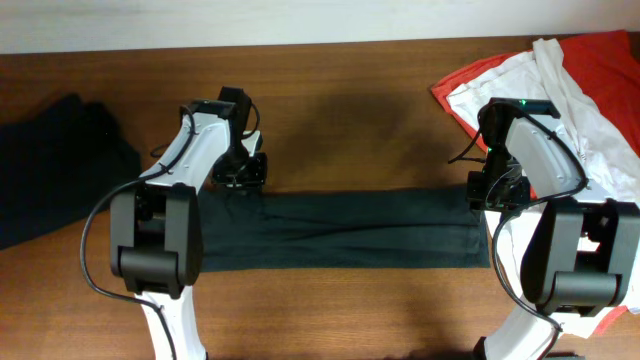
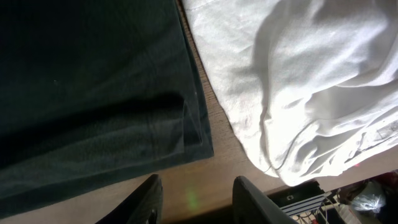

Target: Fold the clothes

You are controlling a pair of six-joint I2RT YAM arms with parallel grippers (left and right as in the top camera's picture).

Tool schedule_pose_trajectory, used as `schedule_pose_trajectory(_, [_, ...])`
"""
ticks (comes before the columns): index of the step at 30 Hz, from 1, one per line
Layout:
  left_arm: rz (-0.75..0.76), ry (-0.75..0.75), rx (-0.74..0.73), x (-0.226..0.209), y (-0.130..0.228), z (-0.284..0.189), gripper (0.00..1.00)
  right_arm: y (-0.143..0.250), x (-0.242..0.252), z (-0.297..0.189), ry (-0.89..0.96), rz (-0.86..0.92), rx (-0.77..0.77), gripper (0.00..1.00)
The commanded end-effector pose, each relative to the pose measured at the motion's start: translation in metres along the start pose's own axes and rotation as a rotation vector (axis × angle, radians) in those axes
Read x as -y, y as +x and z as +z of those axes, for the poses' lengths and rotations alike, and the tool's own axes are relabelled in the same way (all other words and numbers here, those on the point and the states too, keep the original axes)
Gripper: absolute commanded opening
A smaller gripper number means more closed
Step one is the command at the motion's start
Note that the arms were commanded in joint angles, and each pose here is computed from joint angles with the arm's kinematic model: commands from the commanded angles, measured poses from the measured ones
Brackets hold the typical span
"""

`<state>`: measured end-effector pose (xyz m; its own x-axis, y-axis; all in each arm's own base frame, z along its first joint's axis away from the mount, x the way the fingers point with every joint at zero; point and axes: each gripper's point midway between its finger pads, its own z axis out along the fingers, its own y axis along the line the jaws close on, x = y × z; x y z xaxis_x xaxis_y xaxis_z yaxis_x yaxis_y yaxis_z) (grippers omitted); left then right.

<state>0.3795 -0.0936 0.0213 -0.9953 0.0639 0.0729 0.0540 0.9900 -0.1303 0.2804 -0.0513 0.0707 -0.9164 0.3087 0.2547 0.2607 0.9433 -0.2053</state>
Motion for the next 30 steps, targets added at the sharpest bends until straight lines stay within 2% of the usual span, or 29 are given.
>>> schedule_pose_trajectory(1, [-0.011,-0.011,-0.023,-0.003,0.002,0.009,0.01,0.001,0.001,0.001,0.001,0.006,-0.002,0.40])
schedule_pose_trajectory(5, [-0.002,0.004,0.001,0.005,0.002,-0.017,0.00,0.001,0.001,0.001,0.001,0.007,-0.002,0.41])
schedule_pose_trajectory(7, [0.058,0.142,0.044,0.046,0.010,-0.054,0.01,0.001,0.001,0.001,0.001,0.007,-0.001,0.41])
schedule_pose_trajectory(9, [0.124,0.149,-0.025,0.075,0.042,-0.064,0.00,0.001,0.001,0.001,0.001,0.007,-0.002,0.41])
schedule_pose_trajectory(13, [0.224,0.083,-0.246,0.102,0.112,-0.035,0.01,0.001,0.001,0.001,0.001,0.006,-0.002,0.41])
schedule_pose_trajectory(16, [0.217,0.053,-0.350,0.092,0.142,-0.012,0.01,0.001,0.001,0.001,0.001,0.006,-0.002,0.41])
schedule_pose_trajectory(19, [0.214,0.061,-0.358,0.090,0.147,-0.001,0.01,0.001,0.001,0.001,0.001,0.006,-0.002,0.40])
schedule_pose_trajectory(21, [0.205,0.195,-0.348,0.114,0.144,-0.003,0.01,0.001,0.001,0.001,0.001,0.006,-0.002,0.41])
schedule_pose_trajectory(22, [0.206,0.332,-0.323,0.138,0.138,-0.006,0.01,0.001,0.001,0.001,0.001,0.007,-0.002,0.40])
schedule_pose_trajectory(24, [0.220,0.473,-0.280,0.162,0.128,-0.012,0.00,0.001,0.001,0.001,0.001,0.006,-0.002,0.40])
schedule_pose_trajectory(25, [0.221,0.480,-0.277,0.164,0.127,-0.013,0.05,0.001,0.001,0.001,0.001,0.006,-0.002,0.40])
schedule_pose_trajectory(26, [0.221,0.480,-0.278,0.164,0.127,-0.012,0.24,0.001,0.001,0.001,0.001,0.006,-0.001,0.41])
schedule_pose_trajectory(28, [0.227,0.466,-0.266,0.162,0.125,-0.011,0.41,0.001,0.000,0.001,-0.003,0.006,-0.001,0.41])
schedule_pose_trajectory(30, [0.227,0.373,-0.228,0.146,0.116,-0.012,0.42,0.002,-0.001,0.002,-0.006,0.005,-0.004,0.40])
